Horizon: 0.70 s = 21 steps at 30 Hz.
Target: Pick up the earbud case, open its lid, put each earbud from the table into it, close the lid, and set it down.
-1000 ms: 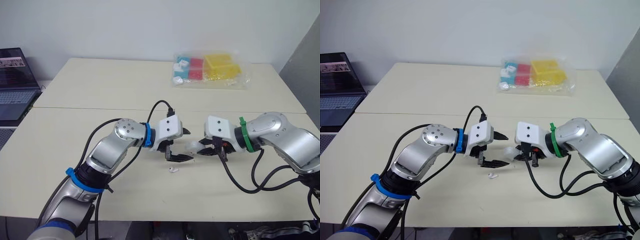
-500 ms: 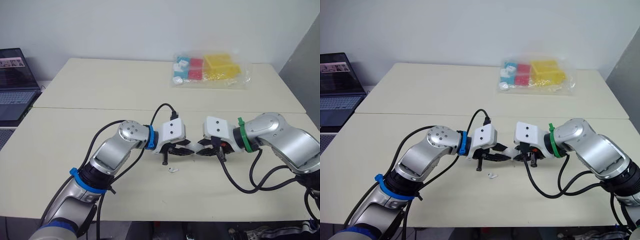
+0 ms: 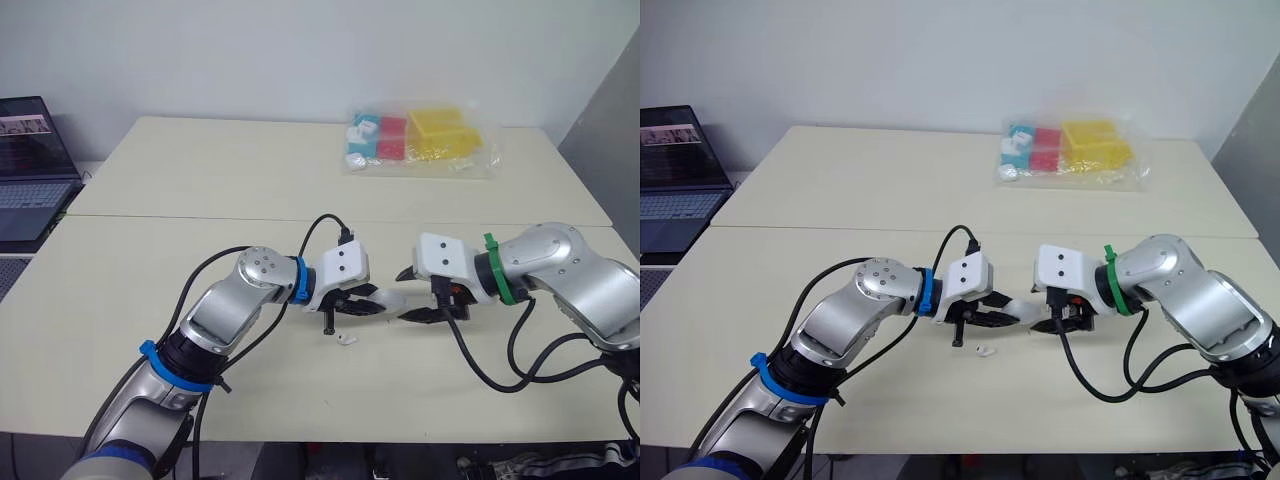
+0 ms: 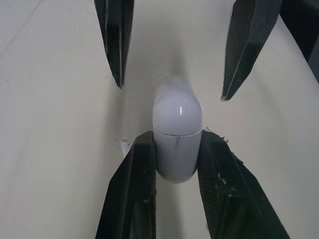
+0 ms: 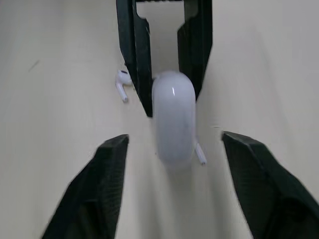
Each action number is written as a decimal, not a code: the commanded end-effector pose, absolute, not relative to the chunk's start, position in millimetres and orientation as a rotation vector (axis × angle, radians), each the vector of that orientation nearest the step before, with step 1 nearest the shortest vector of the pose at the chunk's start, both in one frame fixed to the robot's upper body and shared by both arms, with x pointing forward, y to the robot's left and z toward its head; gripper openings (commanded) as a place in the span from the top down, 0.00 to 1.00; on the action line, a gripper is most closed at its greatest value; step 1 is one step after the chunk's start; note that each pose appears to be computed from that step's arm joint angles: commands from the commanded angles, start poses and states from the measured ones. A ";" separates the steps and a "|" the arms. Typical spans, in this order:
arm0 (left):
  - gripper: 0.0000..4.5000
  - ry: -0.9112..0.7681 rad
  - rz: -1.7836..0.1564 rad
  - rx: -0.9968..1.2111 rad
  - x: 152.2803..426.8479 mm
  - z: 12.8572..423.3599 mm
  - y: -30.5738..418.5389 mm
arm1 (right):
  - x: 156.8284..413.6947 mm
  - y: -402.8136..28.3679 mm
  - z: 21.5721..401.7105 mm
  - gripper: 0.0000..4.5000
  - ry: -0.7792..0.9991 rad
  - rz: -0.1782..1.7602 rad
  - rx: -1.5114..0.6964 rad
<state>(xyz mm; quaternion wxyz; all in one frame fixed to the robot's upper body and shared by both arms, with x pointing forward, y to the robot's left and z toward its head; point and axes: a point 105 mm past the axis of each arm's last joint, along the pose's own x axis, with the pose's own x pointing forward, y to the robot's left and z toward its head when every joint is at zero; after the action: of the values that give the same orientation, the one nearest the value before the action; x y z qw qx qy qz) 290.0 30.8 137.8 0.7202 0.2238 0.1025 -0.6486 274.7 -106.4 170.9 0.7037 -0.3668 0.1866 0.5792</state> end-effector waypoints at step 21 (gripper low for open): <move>0.83 -0.148 -1.209 0.115 300.3 164.8 65.1 | 273.6 -88.1 235.6 0.00 -0.177 1.219 -0.808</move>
<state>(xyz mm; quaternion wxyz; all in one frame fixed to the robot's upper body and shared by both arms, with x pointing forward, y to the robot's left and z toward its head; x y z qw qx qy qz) 304.3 71.1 147.7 0.8285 0.0396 -0.0312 -0.5577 274.6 -92.9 222.9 0.7431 -0.3523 -0.0495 0.5668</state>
